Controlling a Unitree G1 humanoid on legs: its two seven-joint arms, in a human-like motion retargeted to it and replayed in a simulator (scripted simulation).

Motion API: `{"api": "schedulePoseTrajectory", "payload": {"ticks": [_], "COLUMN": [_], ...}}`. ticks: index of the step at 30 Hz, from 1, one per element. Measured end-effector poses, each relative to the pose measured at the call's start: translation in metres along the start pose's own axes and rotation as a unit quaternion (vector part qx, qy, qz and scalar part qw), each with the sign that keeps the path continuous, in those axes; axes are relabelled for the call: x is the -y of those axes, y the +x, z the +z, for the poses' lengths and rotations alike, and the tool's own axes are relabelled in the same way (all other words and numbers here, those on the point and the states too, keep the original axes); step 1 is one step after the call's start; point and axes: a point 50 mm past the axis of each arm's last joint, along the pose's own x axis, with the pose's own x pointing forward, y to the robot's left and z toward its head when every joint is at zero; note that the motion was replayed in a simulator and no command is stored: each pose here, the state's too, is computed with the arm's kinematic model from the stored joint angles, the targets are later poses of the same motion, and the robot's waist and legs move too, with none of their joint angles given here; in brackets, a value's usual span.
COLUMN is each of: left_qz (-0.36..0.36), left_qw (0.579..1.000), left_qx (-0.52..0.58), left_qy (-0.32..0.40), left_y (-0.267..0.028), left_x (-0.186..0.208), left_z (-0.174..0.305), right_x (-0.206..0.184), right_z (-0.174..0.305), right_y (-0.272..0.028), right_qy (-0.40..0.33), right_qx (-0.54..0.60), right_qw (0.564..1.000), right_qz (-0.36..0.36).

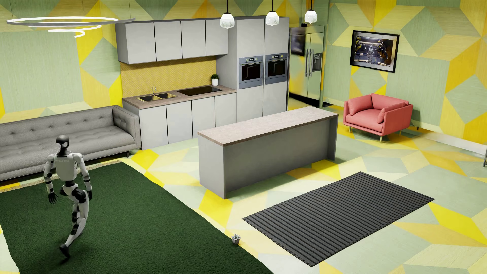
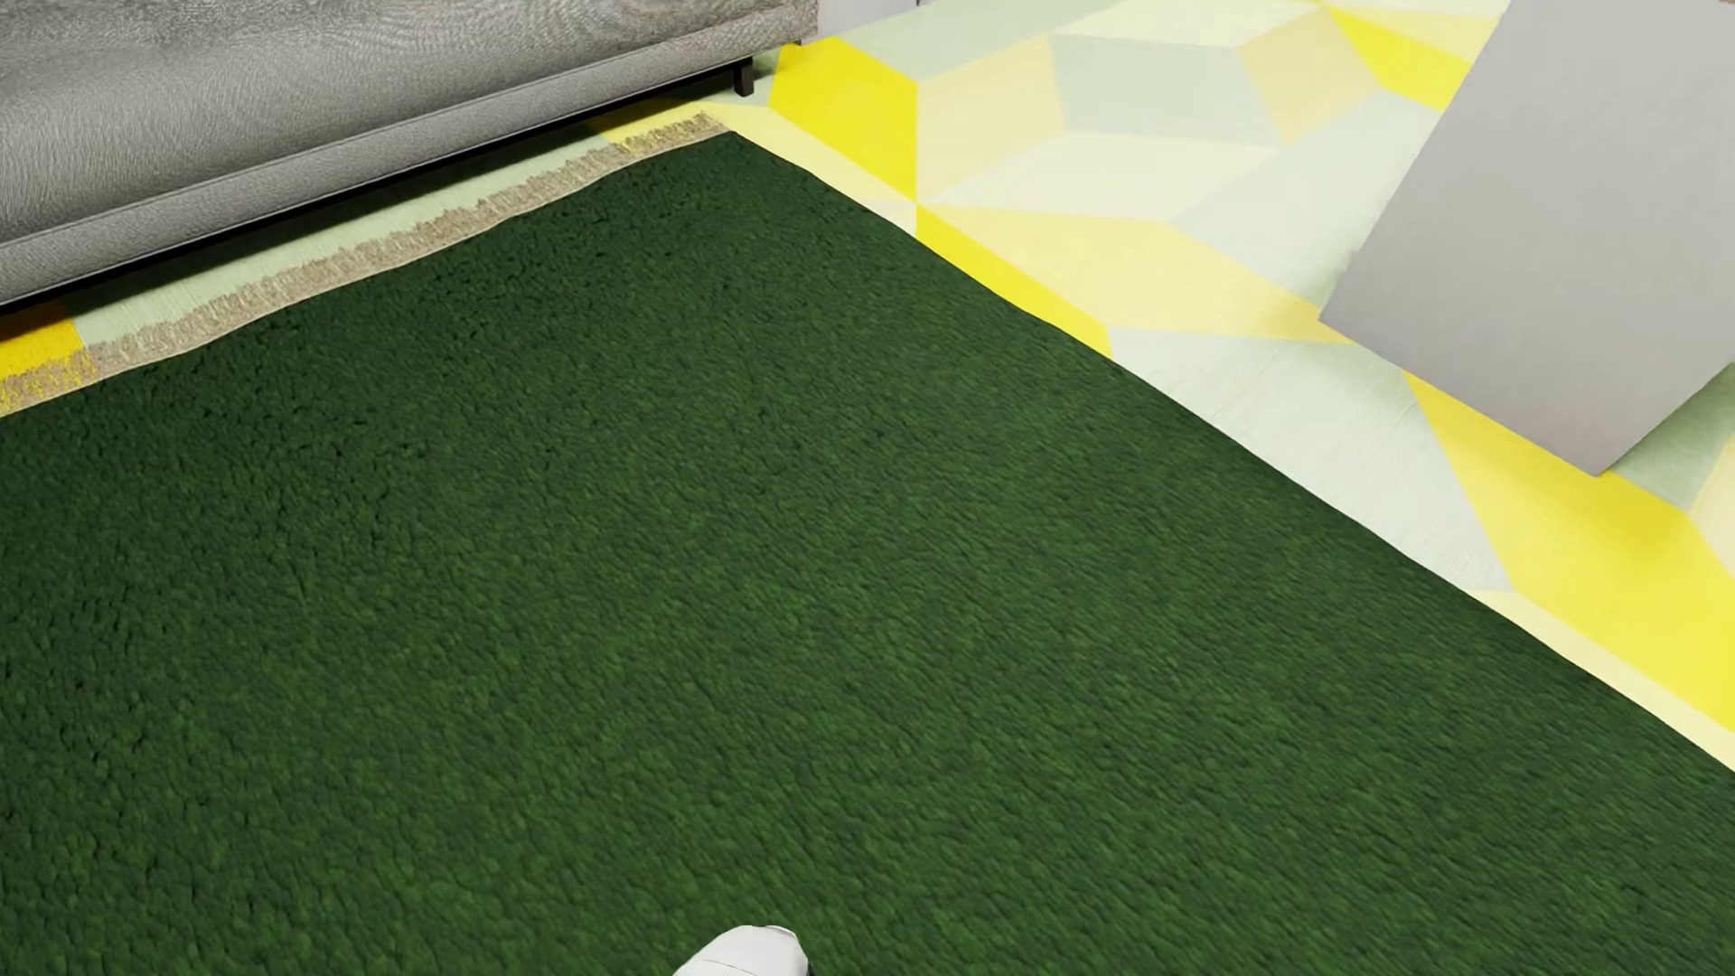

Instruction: Walk to the armchair

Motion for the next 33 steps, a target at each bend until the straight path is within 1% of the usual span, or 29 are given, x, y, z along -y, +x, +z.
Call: {"api": "schedulePoseTrajectory", "payload": {"ticks": [1, 2, 5, 6, 9, 11, 13, 14, 15, 16, 17, 20, 21, 23, 24, 26, 27, 28, 30, 31, 33], "left_qz": [-0.002, -0.001, 0.010, 0.018, 0.048, 0.064, 0.064, 0.052, 0.042, 0.030, 0.025, 0.012, 0.007, 0.011, 0.006, 0.003, 0.005, -0.003, -0.005, 0.001, -0.001], "left_qw": [1.000, 0.999, 0.995, 0.993, 0.983, 0.980, 0.983, 0.987, 0.991, 0.993, 0.993, 0.996, 0.996, 0.998, 0.999, 0.999, 1.000, 1.000, 1.000, 1.000, 1.000], "left_qx": [0.022, 0.032, 0.096, 0.116, 0.175, 0.187, 0.173, 0.155, 0.130, 0.117, 0.116, 0.088, 0.085, 0.065, 0.054, 0.037, 0.031, 0.014, -0.017, -0.015, 0.006], "left_qy": [-0.004, 0.006, -0.001, 0.008, 0.023, 0.016, -0.010, -0.014, -0.014, 0.004, 0.006, 0.011, 0.015, -0.001, 0.004, 0.006, -0.001, 0.013, 0.000, -0.012, 0.009], "left_y": [0.002, 0.003, 0.002, 0.001, -0.005, -0.007, -0.004, -0.001, 0.001, 0.002, 0.002, 0.001, -0.001, -0.002, -0.002, -0.002, -0.002, -0.002, -0.003, -0.002, 0.000], "left_x": [0.002, 0.000, -0.008, -0.016, -0.041, -0.052, -0.050, -0.040, -0.032, -0.025, -0.021, -0.012, -0.008, -0.009, -0.006, -0.003, -0.003, 0.000, 0.004, 0.002, -0.001], "left_z": [0.013, 0.020, 0.054, 0.065, 0.100, 0.110, 0.102, 0.092, 0.077, 0.070, 0.068, 0.049, 0.041, 0.028, 0.023, 0.015, 0.011, 0.002, -0.013, -0.011, 0.003], "right_x": [-0.001, -0.006, -0.011, -0.016, -0.023, -0.029, -0.033, -0.033, -0.033, -0.027, -0.019, 0.013, 0.023, 0.055, 0.069, 0.088, 0.087, 0.082, 0.056, 0.042, 0.020], "right_z": [-0.004, -0.012, -0.027, -0.032, -0.041, -0.048, -0.053, -0.057, -0.056, -0.050, -0.042, -0.010, 0.005, 0.028, 0.038, 0.053, 0.055, 0.048, 0.025, 0.018, 0.014], "right_y": [-0.003, -0.005, -0.012, -0.013, -0.019, -0.021, -0.022, -0.023, -0.021, -0.019, -0.016, -0.006, -0.006, -0.006, -0.006, -0.010, -0.011, -0.012, -0.006, -0.005, -0.002], "right_qy": [0.015, 0.000, 0.055, 0.034, 0.041, 0.034, 0.033, 0.026, 0.020, 0.026, 0.036, 0.030, 0.010, 0.026, 0.025, 0.028, 0.029, 0.044, 0.087, 0.076, 0.046], "right_qx": [0.001, -0.013, -0.027, -0.035, -0.043, -0.056, -0.065, -0.075, -0.078, -0.065, -0.053, -0.003, 0.026, 0.064, 0.079, 0.103, 0.111, 0.106, 0.065, 0.051, 0.036], "right_qw": [1.000, 1.000, 0.998, 0.999, 0.998, 0.998, 0.997, 0.996, 0.996, 0.997, 0.998, 0.999, 0.999, 0.994, 0.992, 0.987, 0.986, 0.986, 0.989, 0.993, 0.997], "right_qz": [-0.003, 0.007, -0.005, 0.008, 0.014, 0.024, 0.029, 0.032, 0.034, 0.025, 0.011, -0.026, -0.034, -0.079, -0.096, -0.121, -0.121, -0.120, -0.097, -0.077, -0.039]}}
